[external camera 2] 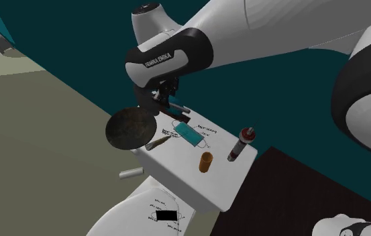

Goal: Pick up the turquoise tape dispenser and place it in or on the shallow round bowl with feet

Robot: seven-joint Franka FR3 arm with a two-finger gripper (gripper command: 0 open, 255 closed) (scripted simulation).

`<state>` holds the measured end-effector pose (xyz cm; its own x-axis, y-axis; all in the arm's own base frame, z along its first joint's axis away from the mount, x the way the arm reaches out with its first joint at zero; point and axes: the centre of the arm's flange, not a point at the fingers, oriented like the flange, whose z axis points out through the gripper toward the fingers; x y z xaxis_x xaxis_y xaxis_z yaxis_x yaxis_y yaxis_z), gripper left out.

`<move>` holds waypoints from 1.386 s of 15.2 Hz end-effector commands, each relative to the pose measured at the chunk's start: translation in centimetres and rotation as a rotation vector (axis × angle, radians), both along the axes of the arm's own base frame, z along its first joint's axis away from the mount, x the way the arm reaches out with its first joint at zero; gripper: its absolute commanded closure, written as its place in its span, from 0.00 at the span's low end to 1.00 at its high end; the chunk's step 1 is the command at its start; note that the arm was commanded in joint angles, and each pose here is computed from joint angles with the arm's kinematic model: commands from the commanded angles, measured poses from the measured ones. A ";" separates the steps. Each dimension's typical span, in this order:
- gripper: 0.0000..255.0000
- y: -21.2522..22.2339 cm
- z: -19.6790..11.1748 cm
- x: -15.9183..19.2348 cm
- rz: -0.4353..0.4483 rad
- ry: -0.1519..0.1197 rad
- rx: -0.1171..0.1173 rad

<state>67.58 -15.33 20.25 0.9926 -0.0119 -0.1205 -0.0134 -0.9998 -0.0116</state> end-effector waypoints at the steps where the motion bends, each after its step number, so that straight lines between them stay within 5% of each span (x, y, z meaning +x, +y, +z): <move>1: 1.00 -0.6 1.2 -0.1 -0.008 0.000 -0.003; 21: 1.00 0.6 10.8 0.3 -0.008 0.000 -0.003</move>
<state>67.59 -14.92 30.63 0.9919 -0.0161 -0.1262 -0.0177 -0.9998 -0.0118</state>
